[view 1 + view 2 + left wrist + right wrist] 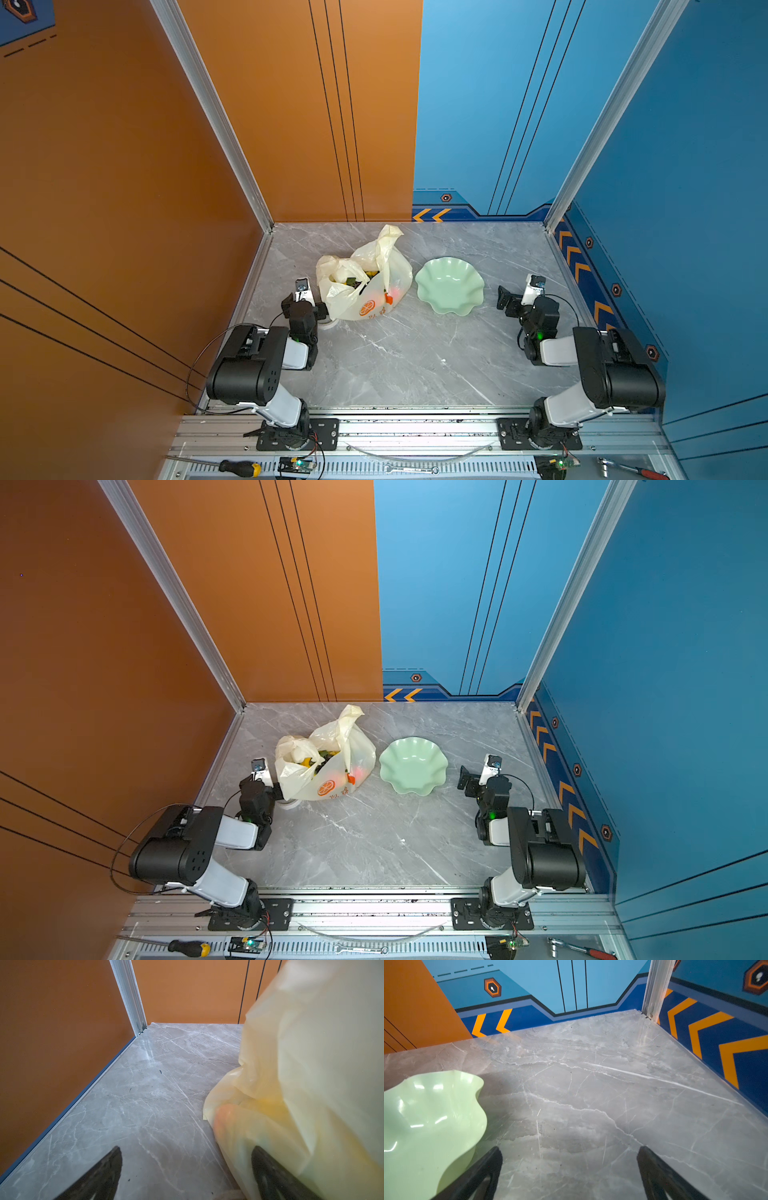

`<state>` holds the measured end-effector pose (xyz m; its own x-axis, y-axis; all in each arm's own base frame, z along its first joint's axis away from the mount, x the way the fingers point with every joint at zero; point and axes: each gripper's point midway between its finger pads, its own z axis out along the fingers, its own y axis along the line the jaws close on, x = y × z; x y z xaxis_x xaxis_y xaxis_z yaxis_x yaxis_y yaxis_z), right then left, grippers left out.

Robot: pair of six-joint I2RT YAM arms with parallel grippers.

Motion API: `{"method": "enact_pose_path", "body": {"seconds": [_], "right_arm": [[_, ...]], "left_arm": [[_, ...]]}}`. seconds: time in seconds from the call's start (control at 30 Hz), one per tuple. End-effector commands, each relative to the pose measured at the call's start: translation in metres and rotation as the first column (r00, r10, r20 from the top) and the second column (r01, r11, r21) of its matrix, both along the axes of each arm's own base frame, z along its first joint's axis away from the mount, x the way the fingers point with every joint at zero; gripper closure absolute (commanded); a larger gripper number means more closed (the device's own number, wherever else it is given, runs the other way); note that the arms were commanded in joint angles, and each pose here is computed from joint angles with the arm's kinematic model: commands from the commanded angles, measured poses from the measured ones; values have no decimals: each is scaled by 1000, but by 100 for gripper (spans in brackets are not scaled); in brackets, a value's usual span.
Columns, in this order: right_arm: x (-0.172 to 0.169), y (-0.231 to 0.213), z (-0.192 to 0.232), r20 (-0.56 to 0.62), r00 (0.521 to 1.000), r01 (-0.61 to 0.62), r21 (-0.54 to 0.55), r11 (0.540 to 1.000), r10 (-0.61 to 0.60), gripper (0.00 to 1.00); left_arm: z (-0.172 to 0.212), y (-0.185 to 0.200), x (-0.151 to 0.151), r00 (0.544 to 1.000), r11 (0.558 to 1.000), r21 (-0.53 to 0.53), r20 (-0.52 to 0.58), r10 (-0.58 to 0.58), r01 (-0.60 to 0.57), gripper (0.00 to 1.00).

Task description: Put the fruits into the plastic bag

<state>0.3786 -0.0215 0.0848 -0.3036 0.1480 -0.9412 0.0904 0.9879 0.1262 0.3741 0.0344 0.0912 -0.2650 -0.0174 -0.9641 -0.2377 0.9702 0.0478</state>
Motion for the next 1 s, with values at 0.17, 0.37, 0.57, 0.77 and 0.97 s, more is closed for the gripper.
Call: {"method": "enact_pose_path", "body": {"seconds": [0.17, 0.37, 0.57, 0.77, 0.97], "right_arm": [[14, 0, 8, -16, 999, 51, -79, 996, -52, 0], [15, 3, 8, -25, 998, 61, -119, 991, -64, 0], [15, 3, 9, -24, 998, 61, -122, 991, -65, 0], [15, 3, 8, -24, 998, 63, -122, 991, -66, 0], [15, 3, 8, -24, 998, 63, -124, 990, -66, 0]], "left_arm": [[4, 1, 13, 1000, 1000, -4, -28, 10, -10, 2], [4, -1, 14, 999, 1000, 6, -35, 6, -6, 2], [2, -2, 14, 999, 1000, 10, -43, 4, -3, 2], [3, -3, 15, 999, 1000, 12, -41, 3, -2, 2], [3, -2, 15, 999, 1000, 11, -41, 4, -3, 2]]}}
